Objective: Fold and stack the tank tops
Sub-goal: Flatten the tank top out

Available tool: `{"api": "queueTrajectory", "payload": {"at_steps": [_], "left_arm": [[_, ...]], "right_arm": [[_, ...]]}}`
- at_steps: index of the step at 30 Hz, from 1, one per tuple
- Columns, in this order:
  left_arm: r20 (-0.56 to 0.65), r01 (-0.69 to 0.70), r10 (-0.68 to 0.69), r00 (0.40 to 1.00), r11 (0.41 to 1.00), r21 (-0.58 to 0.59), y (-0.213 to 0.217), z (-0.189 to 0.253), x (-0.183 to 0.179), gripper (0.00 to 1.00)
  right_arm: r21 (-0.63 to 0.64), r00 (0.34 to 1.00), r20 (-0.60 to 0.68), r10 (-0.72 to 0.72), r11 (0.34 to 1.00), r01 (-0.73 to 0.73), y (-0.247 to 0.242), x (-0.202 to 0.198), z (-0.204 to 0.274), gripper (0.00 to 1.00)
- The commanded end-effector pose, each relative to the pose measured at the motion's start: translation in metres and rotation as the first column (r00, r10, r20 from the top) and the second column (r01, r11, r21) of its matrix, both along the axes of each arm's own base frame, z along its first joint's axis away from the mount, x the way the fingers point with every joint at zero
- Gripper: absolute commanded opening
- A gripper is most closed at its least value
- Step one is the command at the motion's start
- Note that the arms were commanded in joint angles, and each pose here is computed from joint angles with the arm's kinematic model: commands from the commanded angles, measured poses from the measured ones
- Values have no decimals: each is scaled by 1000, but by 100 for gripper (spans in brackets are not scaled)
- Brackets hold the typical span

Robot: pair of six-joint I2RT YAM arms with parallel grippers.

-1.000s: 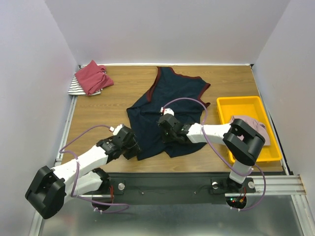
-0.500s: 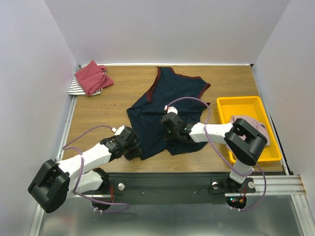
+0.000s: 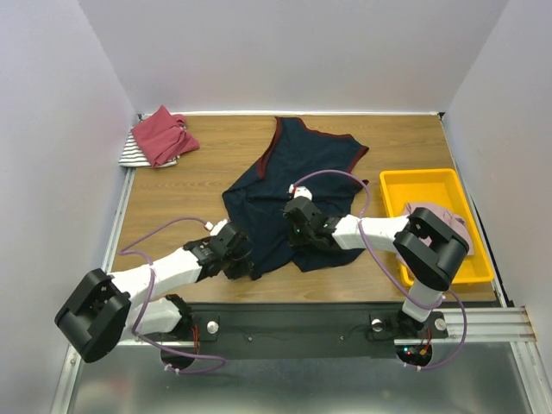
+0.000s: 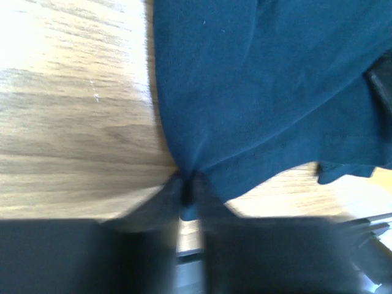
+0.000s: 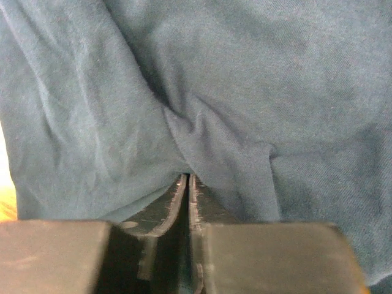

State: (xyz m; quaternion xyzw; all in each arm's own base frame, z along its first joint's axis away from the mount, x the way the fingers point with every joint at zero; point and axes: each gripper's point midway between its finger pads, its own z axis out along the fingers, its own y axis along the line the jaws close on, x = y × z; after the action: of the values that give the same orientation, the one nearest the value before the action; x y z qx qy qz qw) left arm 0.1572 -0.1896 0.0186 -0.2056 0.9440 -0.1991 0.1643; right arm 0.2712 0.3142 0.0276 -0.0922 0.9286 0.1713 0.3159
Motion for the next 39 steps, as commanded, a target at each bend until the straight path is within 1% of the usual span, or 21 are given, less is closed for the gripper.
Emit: {"api": "queueTrajectory", "payload": {"at_steps": [1, 2, 3, 4, 6, 7, 9, 10, 13, 15, 16, 17, 18, 19, 20, 21, 24, 25, 31, 39], "left_arm": [[40, 12, -14, 999, 999, 42, 4, 1, 9, 0], [64, 7, -11, 998, 999, 53, 6, 4, 16, 0], [97, -27, 20, 995, 997, 78, 14, 8, 28, 0], [143, -36, 24, 989, 996, 85, 15, 21, 42, 0], [202, -91, 64, 977, 988, 126, 32, 35, 61, 0], [247, -150, 113, 962, 979, 137, 50, 50, 81, 0], [300, -233, 177, 937, 959, 161, 78, 65, 99, 0], [352, -300, 229, 908, 941, 159, 100, 82, 112, 0], [451, -404, 301, 840, 903, 149, 129, 117, 130, 0], [482, -463, 348, 804, 876, 139, 147, 129, 137, 0], [499, -478, 357, 789, 868, 135, 154, 137, 140, 0], [500, -505, 380, 778, 852, 139, 165, 139, 141, 0], [504, -521, 393, 769, 842, 138, 171, 143, 141, 0], [504, -525, 397, 767, 840, 139, 175, 144, 141, 0], [505, -526, 396, 767, 838, 142, 178, 144, 140, 0], [511, -533, 403, 760, 835, 135, 182, 146, 139, 0], [501, -522, 394, 771, 841, 143, 186, 140, 137, 0], [495, -525, 397, 773, 838, 147, 189, 137, 136, 0], [480, -481, 375, 793, 869, 114, 179, 131, 136, 0], [474, -461, 368, 800, 882, 94, 174, 129, 135, 0]], "right_arm": [[-13, 1000, -11, -17, 1000, 17, -11, -2, 7, 14], [-4, 1000, -8, -16, 1000, 16, -10, -2, 11, 19], [22, 1000, 7, -12, 1000, 12, -8, -2, 23, 25], [36, 1000, 14, -11, 999, 11, -7, -2, 30, 38], [70, 999, 41, -15, 997, 12, -11, -4, 51, 50], [79, 998, 55, -29, 997, 25, -15, -5, 61, 59], [75, 996, 60, -64, 995, 59, -27, -9, 73, 66], [93, 990, 101, -101, 991, 92, -38, -9, 90, 69], [65, 976, 114, -184, 982, 178, -68, -18, 96, 69], [28, 968, 87, -234, 972, 232, -86, -26, 84, 69], [-14, 963, 77, -258, 965, 260, -99, -33, 70, 69], [-6, 955, 64, -289, 957, 290, -105, -36, 67, 69], [-29, 948, 50, -315, 948, 317, -116, -39, 60, 68], [-40, 941, 38, -335, 941, 337, -124, -44, 52, 68], [-68, 936, 17, -351, 934, 351, -134, -52, 39, 62], [-54, 925, 1, -380, 924, 379, -139, -55, 35, 61], [-48, 912, -47, -408, 913, 406, -145, -67, 22, 59], [-42, 912, -64, -405, 914, 403, -143, -69, 20, 59], [-42, 920, -120, -374, 927, 371, -133, -74, 9, 55], [6, 929, -151, -339, 939, 344, -120, -77, 6, 54]]}}
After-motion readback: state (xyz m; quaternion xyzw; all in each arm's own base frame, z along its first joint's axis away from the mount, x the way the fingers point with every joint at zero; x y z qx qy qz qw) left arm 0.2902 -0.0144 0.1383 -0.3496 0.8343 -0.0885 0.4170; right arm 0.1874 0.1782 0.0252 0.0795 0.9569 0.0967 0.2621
